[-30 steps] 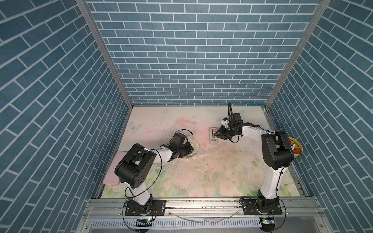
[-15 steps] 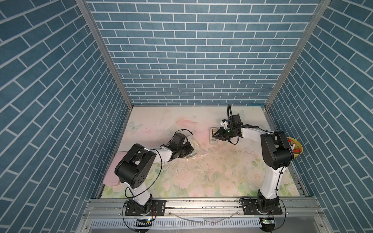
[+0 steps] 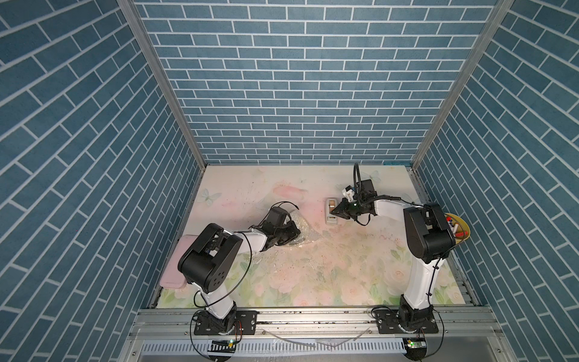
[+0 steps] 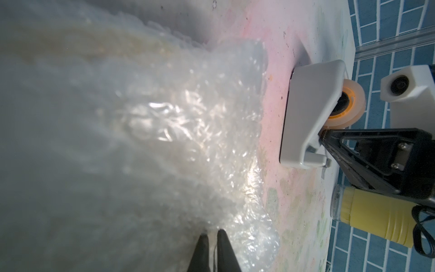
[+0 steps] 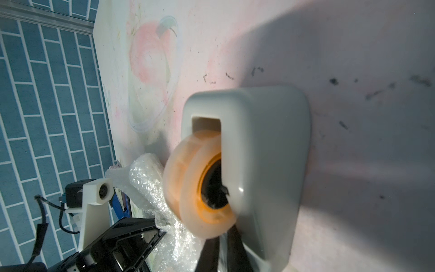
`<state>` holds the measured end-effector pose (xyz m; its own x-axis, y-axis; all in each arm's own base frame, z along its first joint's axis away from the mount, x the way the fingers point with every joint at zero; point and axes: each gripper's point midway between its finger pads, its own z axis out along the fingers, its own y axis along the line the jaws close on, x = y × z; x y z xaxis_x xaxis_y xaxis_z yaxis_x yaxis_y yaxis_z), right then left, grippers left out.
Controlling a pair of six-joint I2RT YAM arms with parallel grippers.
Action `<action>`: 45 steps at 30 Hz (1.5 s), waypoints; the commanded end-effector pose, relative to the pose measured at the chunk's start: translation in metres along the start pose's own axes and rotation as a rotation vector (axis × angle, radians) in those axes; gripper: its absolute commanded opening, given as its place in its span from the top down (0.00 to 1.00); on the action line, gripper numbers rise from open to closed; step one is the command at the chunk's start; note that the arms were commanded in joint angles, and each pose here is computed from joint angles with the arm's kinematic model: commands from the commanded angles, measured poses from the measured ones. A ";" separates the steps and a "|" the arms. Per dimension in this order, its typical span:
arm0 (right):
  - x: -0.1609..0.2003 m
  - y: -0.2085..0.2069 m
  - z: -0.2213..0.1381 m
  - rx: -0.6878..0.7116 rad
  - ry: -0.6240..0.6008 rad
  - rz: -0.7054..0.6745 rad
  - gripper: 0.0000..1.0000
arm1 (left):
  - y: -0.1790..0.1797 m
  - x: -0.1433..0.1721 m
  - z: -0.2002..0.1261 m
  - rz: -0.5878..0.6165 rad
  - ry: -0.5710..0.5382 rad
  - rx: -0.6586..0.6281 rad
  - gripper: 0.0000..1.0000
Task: Wrap dinner plates in bubble wrap
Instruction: Pull the tape from the tape cutter.
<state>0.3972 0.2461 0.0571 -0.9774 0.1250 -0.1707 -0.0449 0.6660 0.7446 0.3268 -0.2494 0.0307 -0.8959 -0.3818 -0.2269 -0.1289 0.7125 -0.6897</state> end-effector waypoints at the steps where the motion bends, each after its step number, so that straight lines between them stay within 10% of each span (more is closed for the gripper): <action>1: 0.010 -0.014 0.007 0.006 0.013 0.046 0.88 | 0.056 0.037 0.002 -0.056 0.116 -0.177 0.88; 45: 0.016 0.035 -0.019 -0.204 -0.015 0.158 1.00 | 0.066 0.042 0.007 -0.073 0.125 -0.187 0.92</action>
<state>0.3881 0.2510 0.0712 -0.9646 0.2539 -0.0712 0.0769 0.5291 0.8451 0.3278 -0.2499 0.0287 -0.8948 -0.3848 -0.2263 -0.1244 0.7018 -0.7015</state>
